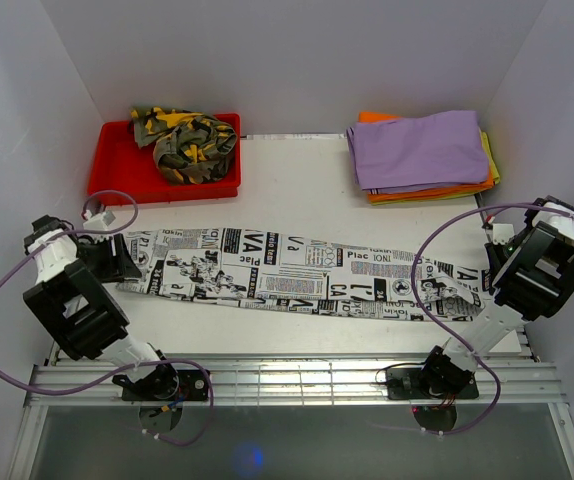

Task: Fold and stack the trousers
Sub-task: Fold the trousers

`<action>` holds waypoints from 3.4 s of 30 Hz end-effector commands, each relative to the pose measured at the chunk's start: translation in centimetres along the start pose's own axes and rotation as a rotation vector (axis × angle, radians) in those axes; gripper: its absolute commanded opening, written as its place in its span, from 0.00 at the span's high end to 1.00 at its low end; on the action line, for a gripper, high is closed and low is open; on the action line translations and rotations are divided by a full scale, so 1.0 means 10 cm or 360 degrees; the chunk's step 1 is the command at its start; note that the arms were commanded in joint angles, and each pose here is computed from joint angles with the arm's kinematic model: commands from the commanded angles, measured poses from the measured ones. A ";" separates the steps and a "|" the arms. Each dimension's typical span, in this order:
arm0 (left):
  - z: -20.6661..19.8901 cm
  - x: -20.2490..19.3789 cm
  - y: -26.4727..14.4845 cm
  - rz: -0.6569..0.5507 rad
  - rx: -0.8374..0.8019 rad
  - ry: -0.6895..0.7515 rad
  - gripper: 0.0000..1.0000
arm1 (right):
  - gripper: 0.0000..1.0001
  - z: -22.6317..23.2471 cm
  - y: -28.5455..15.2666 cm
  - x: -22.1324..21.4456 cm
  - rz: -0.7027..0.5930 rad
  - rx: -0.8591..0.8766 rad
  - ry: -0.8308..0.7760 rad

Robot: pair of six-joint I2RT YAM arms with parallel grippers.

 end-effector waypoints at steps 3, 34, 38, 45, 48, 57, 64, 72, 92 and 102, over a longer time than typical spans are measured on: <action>-0.14 -0.12 0.06 -0.0056 -0.0045 -0.0241 0.33 | 0.92 0.03 -0.11 0.01 -0.0019 0.0022 -0.0017; 0.14 -0.29 0.22 -0.0090 0.0088 -0.0744 0.36 | 0.92 0.15 -0.04 -0.13 0.0033 0.0095 -0.0074; 0.17 -0.32 0.23 -0.0057 0.0106 -0.0790 0.33 | 0.92 0.14 -0.04 -0.12 0.0032 0.0093 -0.0074; 0.24 -0.25 0.34 -0.0125 0.0076 -0.0879 0.45 | 0.92 0.14 -0.01 -0.16 0.0054 0.0093 -0.0087; 0.26 -0.17 0.32 -0.0170 0.0084 -0.0870 0.58 | 0.92 0.12 -0.02 -0.14 0.0051 0.0084 -0.0088; 0.25 0.06 0.11 -0.0299 0.0095 -0.0788 0.84 | 0.92 0.09 -0.02 -0.12 0.0054 0.0072 -0.0091; 0.34 0.26 -0.10 -0.0369 0.0185 -0.0682 1.00 | 0.92 0.09 -0.19 -0.08 0.0029 0.0064 -0.0109; 0.43 0.37 -0.16 -0.0389 0.0222 -0.0653 1.00 | 0.92 0.02 -0.46 -0.05 -0.0004 0.0020 -0.0125; -0.02 0.72 -0.20 -0.0406 0.0109 0.0366 0.47 | 0.92 0.21 0.31 -0.51 0.0225 0.0193 -0.0067; -1.81 0.74 0.59 -0.0201 -0.0345 0.1428 0.51 | 0.92 0.05 0.45 0.01 0.0128 0.0106 -0.0006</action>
Point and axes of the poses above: each gripper's point midway between its finger pads, its own y axis out along the fingers, its own z axis along the line the jaws close on, x = y × z, the point moved 3 cm from there along -y, back along the fingers, and after that the axes turned 8 degrees about y, right-handed, at the moved point
